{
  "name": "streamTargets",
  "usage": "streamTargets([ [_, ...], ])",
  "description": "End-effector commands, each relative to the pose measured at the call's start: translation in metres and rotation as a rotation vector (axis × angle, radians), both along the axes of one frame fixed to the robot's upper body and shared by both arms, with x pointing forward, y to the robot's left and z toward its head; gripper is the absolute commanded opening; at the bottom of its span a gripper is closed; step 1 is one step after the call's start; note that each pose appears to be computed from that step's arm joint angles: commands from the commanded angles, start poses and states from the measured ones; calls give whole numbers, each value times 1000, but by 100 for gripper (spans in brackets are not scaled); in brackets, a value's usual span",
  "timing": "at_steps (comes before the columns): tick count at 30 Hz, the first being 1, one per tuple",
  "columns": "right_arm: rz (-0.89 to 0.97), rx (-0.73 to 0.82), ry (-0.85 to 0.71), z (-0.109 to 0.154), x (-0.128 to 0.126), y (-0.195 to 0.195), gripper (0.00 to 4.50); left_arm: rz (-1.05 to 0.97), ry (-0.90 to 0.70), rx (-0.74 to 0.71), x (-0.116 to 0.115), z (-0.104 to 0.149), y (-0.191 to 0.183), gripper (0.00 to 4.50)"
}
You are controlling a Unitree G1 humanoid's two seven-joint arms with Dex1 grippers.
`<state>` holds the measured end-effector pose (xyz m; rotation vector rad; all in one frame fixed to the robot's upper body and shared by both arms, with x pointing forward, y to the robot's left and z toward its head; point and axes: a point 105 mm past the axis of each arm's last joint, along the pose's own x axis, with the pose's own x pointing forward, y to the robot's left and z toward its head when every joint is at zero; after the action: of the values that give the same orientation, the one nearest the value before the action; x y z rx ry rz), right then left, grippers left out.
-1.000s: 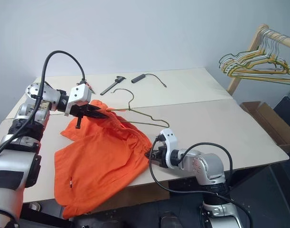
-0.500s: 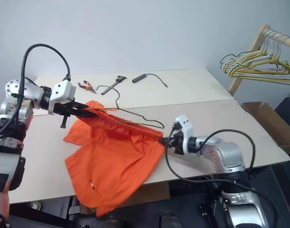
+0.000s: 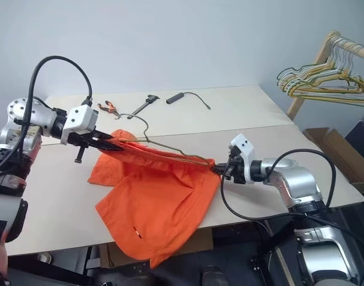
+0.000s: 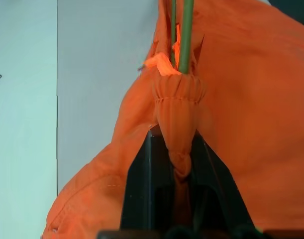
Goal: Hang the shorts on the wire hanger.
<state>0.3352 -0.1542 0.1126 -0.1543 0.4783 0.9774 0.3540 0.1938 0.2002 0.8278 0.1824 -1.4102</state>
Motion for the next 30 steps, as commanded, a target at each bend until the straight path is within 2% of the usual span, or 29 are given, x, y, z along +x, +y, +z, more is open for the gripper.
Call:
streamTargets([
  [1,-18,-96,-58,2,-1,-20,3,53,-70,-64,6,18,7,0],
  [4,-12,-112,-70,-2,-3,-19,3,50,-65,-79,7,17,5,0],
  [8,-27,-101,-85,0,-1,-18,3,53,-22,-17,5,6,9,0],
  [15,-27,-132,-156,11,0,-24,3,132,-61,72,15,-2,19,0],
  [20,52,-226,-382,41,2,-15,3,118,-85,63,17,-2,13,0],
  [24,190,-356,-615,74,-2,10,3,98,-118,40,19,2,3,0],
  [27,212,-378,-671,86,0,18,3,97,-128,48,21,2,0,0],
  [30,317,-493,-772,97,-3,29,3,97,-149,39,24,5,-5,0],
])
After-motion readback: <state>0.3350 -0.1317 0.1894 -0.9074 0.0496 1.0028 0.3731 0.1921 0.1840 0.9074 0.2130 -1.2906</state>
